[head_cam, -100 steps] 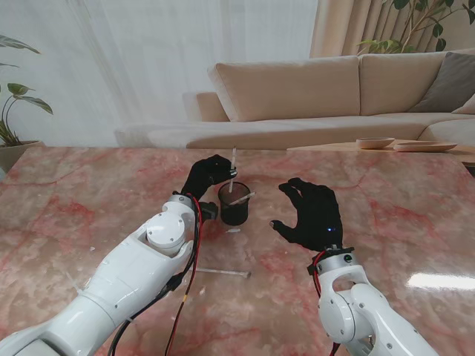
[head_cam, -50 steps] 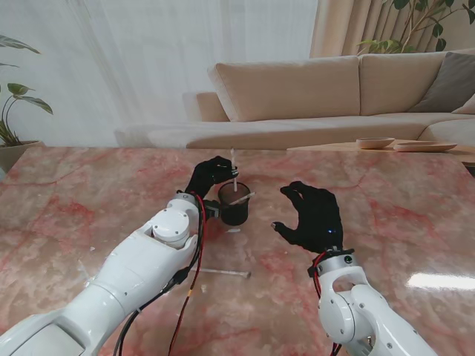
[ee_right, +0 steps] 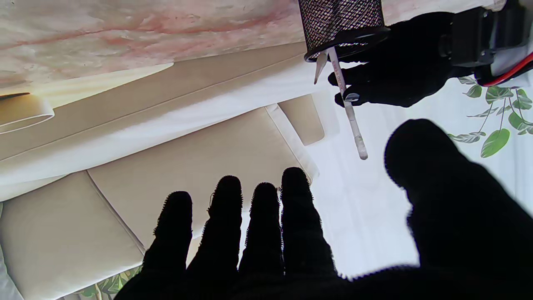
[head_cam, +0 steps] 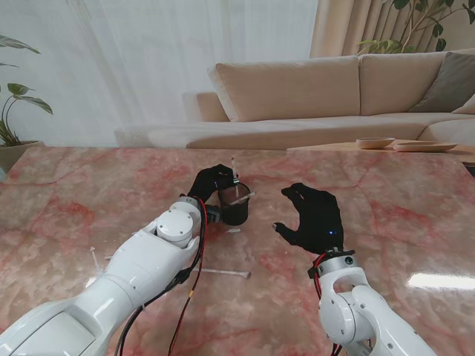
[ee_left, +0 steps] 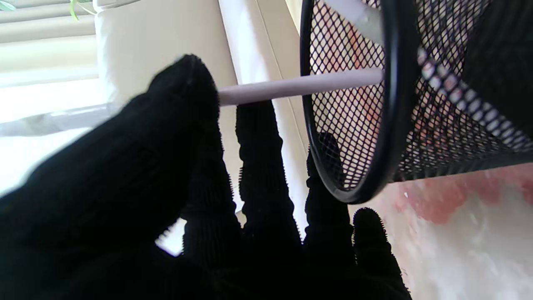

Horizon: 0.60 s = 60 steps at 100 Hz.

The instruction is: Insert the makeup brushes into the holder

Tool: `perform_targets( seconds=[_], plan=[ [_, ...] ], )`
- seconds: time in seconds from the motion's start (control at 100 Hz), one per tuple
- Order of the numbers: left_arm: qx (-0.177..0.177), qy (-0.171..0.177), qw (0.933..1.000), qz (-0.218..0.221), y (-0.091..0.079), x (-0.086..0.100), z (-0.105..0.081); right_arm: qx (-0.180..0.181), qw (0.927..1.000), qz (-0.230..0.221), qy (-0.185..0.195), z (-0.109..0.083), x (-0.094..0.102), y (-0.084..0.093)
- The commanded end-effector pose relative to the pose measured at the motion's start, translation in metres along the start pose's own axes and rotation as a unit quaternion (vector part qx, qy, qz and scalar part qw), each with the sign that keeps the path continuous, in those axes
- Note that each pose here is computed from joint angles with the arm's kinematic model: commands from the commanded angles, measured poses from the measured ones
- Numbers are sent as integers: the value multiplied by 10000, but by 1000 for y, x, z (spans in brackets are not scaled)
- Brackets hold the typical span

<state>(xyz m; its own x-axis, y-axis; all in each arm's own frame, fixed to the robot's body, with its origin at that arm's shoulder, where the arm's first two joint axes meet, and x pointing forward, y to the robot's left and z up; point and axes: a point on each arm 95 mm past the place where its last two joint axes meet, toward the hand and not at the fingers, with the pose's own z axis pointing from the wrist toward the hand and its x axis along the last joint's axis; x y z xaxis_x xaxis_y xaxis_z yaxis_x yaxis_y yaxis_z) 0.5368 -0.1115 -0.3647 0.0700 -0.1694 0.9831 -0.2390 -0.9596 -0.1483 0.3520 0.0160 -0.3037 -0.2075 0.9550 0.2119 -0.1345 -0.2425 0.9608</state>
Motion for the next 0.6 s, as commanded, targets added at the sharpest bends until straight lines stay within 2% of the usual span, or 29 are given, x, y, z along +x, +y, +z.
perform_targets(
  seconds=[0.0,0.59],
  plan=[
    [-51,-13,10000,18,5,0,0,133,9999,31,-60,-4,-2,-6],
    [-255,3,9988,410,-5,-9,-1,123,9999,98,-66,-3,-3,-8]
  ],
)
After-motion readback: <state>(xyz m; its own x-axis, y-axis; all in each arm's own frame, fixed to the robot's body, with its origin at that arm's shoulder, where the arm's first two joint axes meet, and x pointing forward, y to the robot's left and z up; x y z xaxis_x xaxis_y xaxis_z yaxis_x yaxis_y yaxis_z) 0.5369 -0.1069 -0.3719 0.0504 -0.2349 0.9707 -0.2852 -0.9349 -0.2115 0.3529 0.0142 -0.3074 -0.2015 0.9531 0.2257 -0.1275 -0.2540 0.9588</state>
